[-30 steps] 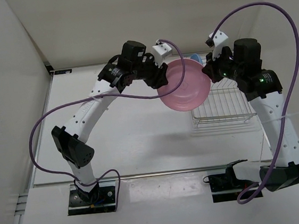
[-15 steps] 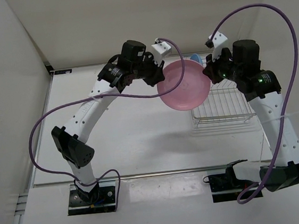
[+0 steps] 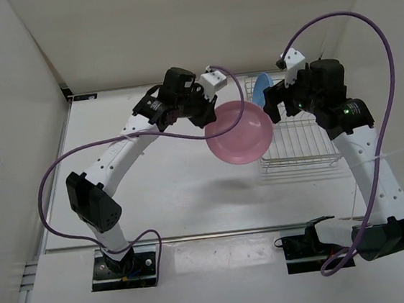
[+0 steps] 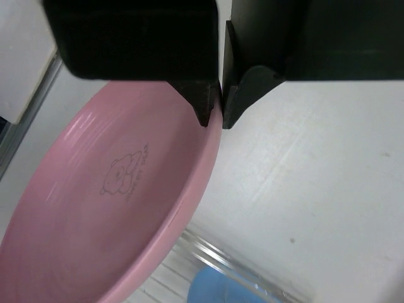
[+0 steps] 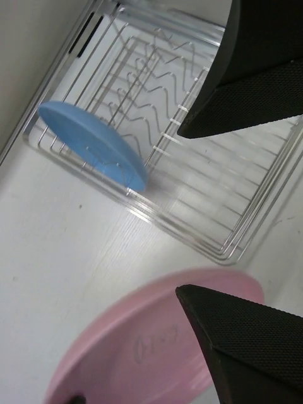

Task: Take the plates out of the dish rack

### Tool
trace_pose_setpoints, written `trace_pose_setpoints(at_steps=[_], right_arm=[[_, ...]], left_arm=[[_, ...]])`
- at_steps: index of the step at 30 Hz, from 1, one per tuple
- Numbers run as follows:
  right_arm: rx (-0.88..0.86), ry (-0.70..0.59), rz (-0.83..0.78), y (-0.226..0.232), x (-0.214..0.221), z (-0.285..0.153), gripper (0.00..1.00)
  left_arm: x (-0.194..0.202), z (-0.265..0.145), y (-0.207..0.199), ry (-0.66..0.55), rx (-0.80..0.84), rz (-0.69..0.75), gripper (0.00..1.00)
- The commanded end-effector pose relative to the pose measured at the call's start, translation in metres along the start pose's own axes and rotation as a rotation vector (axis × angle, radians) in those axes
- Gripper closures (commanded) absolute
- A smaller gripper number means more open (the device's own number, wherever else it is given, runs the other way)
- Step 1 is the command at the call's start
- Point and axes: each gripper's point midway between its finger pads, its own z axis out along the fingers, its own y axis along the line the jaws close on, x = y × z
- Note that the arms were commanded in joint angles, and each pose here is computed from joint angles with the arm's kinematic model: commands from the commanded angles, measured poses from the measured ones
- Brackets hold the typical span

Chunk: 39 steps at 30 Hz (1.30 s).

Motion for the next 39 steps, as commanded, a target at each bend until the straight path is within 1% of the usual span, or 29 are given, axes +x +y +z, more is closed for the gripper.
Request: trace_pose_setpoints(at_steps=[1, 2, 3, 4, 5, 7, 8, 12, 14, 15, 17, 18, 22, 29, 30, 31, 32, 33, 34, 36, 37, 39], right_arm=[[0.186, -0.046, 0.021, -0.033, -0.013, -0.004, 0.00], [0.209, -0.041, 0.026, -0.039, -0.010, -0.004, 0.00], [0.218, -0.039, 0.030, -0.042, -0.009, -0.005, 0.00], [0.210, -0.046, 0.028, -0.040, -0.009, -0.008, 0.00], [0.210, -0.046, 0.028, -0.040, -0.009, -0.008, 0.00], [0.197, -0.051, 0.037, -0.036, -0.008, -0.009, 0.00], [0.190, -0.062, 0.035, -0.034, -0.010, -0.012, 0.00], [0.181, -0.064, 0.034, -0.033, -0.011, -0.012, 0.00], [0.181, -0.064, 0.034, -0.033, -0.011, -0.012, 0.00], [0.181, -0.064, 0.034, -0.033, -0.011, -0.012, 0.00], [0.181, -0.064, 0.034, -0.032, -0.012, -0.014, 0.00], [0.181, -0.064, 0.034, -0.032, -0.012, -0.014, 0.00], [0.181, -0.066, 0.034, -0.032, -0.014, -0.016, 0.00], [0.181, -0.066, 0.034, -0.032, -0.014, -0.016, 0.00], [0.181, -0.066, 0.034, -0.032, -0.014, -0.016, 0.00], [0.170, -0.059, 0.035, -0.031, -0.013, -0.012, 0.00], [0.172, -0.068, 0.033, -0.032, -0.016, -0.014, 0.00], [0.172, -0.068, 0.033, -0.032, -0.016, -0.014, 0.00], [0.172, -0.068, 0.033, -0.032, -0.016, -0.014, 0.00], [0.172, -0.068, 0.033, -0.032, -0.016, -0.014, 0.00], [0.170, -0.060, 0.044, -0.032, -0.014, -0.011, 0.00], [0.179, -0.058, 0.045, -0.033, -0.014, -0.011, 0.00]], left_arm=[[0.014, -0.035, 0.014, -0.029, 0.016, -0.043, 0.89], [0.042, -0.029, 0.017, 0.018, 0.026, -0.078, 0.89], [0.053, -0.030, 0.021, 0.027, 0.033, -0.090, 0.89], [0.066, -0.032, 0.018, 0.037, 0.078, -0.109, 0.89], [0.091, -0.033, 0.023, 0.068, 0.080, -0.151, 0.89], [0.114, -0.029, 0.021, 0.106, 0.098, -0.185, 0.89], [0.134, -0.027, 0.021, 0.145, 0.102, -0.202, 0.89], [0.178, -0.009, 0.023, 0.242, 0.110, -0.264, 0.89], [0.191, -0.002, 0.019, 0.270, 0.156, -0.305, 0.89], [0.205, 0.006, 0.017, 0.310, 0.177, -0.334, 0.89], [0.212, 0.014, 0.016, 0.327, 0.205, -0.342, 0.89], [0.220, 0.019, 0.014, 0.361, 0.229, -0.371, 0.89], [0.247, 0.028, 0.011, 0.449, 0.263, -0.398, 0.89], [0.255, 0.035, 0.015, 0.497, 0.237, -0.418, 0.89], [0.255, 0.035, 0.015, 0.498, 0.237, -0.418, 0.86], [0.256, 0.036, 0.015, 0.508, 0.240, -0.424, 0.81], [0.256, 0.036, 0.015, 0.508, 0.240, -0.424, 0.73], [0.256, 0.036, 0.015, 0.508, 0.240, -0.424, 0.50], [0.260, 0.035, 0.013, 0.515, 0.242, -0.429, 0.41], [0.252, 0.034, 0.015, 0.491, 0.235, -0.414, 0.08], [0.252, 0.034, 0.015, 0.491, 0.235, -0.414, 0.04], [0.248, 0.033, 0.018, 0.478, 0.220, -0.400, 0.02]])
